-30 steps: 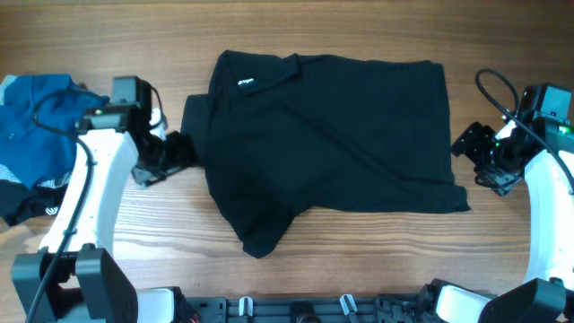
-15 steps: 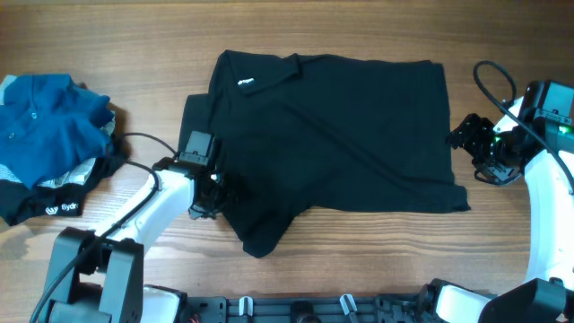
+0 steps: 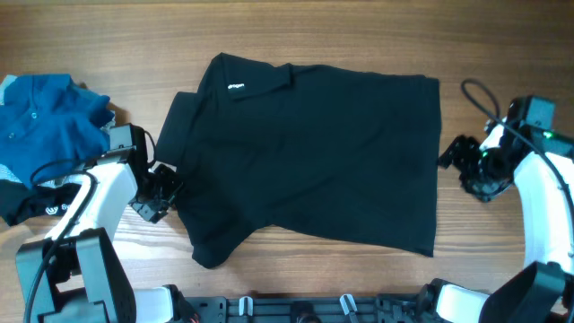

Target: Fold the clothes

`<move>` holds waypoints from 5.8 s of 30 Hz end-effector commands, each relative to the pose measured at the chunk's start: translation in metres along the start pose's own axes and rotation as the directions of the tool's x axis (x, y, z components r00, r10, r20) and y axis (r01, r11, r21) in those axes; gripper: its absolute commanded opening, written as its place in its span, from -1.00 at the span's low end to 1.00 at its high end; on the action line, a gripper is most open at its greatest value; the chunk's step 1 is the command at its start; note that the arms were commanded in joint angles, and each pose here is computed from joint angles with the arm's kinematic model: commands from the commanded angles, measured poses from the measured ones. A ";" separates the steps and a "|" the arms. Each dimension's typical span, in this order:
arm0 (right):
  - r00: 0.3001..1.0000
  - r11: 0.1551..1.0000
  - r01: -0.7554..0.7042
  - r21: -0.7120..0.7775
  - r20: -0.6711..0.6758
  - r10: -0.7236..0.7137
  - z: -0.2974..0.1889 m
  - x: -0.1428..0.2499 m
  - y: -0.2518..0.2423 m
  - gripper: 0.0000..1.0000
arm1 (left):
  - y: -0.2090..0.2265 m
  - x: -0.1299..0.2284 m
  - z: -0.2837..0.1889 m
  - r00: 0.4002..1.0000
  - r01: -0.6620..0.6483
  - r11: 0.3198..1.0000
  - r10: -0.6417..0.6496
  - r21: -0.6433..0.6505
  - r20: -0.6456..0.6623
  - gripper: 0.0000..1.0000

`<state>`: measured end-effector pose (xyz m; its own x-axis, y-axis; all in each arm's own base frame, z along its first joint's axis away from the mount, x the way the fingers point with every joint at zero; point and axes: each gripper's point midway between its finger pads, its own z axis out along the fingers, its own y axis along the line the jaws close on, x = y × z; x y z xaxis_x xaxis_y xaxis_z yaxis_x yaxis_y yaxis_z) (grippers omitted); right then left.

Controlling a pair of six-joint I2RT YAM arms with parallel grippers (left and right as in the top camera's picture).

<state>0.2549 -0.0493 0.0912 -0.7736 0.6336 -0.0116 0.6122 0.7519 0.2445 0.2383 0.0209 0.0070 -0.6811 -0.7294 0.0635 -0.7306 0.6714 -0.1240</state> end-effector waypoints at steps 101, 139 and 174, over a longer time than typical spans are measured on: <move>0.966 0.967 0.254 -0.013 -0.054 -0.255 0.062 0.009 0.068 0.41 | 0.017 0.120 0.000 0.920 0.003 1.000 -0.013 -0.025 -0.392 -0.38; 0.964 0.999 0.029 0.019 -0.267 -0.023 0.109 0.081 0.004 -0.18 | -0.001 0.040 -0.058 0.988 0.117 0.978 -0.096 0.175 -0.125 -0.84; 0.950 0.990 0.107 -0.092 -0.285 -0.129 0.063 0.058 0.039 -0.91 | 0.029 0.102 -0.014 0.958 0.138 0.990 -0.140 -0.025 -0.250 0.29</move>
<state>0.2403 0.0287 0.0374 -0.8486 0.4674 0.2479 0.5275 0.7834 0.3286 0.1665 -0.0290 0.0396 -0.6548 -0.7003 0.2842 -0.7519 0.6416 -0.1515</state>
